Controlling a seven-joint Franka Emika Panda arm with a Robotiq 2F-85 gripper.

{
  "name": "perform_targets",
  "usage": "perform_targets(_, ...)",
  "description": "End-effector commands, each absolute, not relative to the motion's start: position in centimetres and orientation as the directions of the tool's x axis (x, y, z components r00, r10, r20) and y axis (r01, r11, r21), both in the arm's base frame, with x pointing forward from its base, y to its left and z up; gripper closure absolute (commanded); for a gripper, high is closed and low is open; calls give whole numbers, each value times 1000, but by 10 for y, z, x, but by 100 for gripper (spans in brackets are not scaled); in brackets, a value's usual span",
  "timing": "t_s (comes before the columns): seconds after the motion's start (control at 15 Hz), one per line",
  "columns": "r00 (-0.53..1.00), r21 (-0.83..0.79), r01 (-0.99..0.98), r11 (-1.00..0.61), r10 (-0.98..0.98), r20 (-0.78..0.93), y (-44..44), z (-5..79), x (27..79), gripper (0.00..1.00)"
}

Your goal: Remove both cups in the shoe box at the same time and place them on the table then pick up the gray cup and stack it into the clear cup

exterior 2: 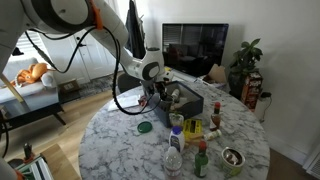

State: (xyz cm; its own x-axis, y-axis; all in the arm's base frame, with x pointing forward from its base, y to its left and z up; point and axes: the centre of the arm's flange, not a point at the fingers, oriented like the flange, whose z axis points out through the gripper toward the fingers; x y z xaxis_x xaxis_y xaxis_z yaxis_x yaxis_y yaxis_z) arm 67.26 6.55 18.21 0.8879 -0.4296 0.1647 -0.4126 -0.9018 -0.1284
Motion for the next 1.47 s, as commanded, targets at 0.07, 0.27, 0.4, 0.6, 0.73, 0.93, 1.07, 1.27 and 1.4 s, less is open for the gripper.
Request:
perform_targets(0.07,881,-123,-424,-898,-440,176,66,190,671,98)
perform_targets(0.27,873,-120,-431,-894,-447,196,66,210,665,98)
perform_targets(0.4,874,-132,-426,-895,-444,198,65,235,660,98)
perform_targets(0.6,870,-128,-408,-904,-427,246,65,278,651,98)
perform_targets(0.73,870,-122,-393,-912,-411,273,66,307,638,98)
perform_targets(0.93,883,-112,-350,-930,-367,291,73,336,613,98)
perform_targets(1.07,902,-122,-308,-944,-330,279,83,349,596,98)
perform_targets(1.27,947,-128,-209,-970,-233,220,113,345,566,98)
perform_targets(1.4,970,-108,-140,-984,-158,186,135,334,550,98)
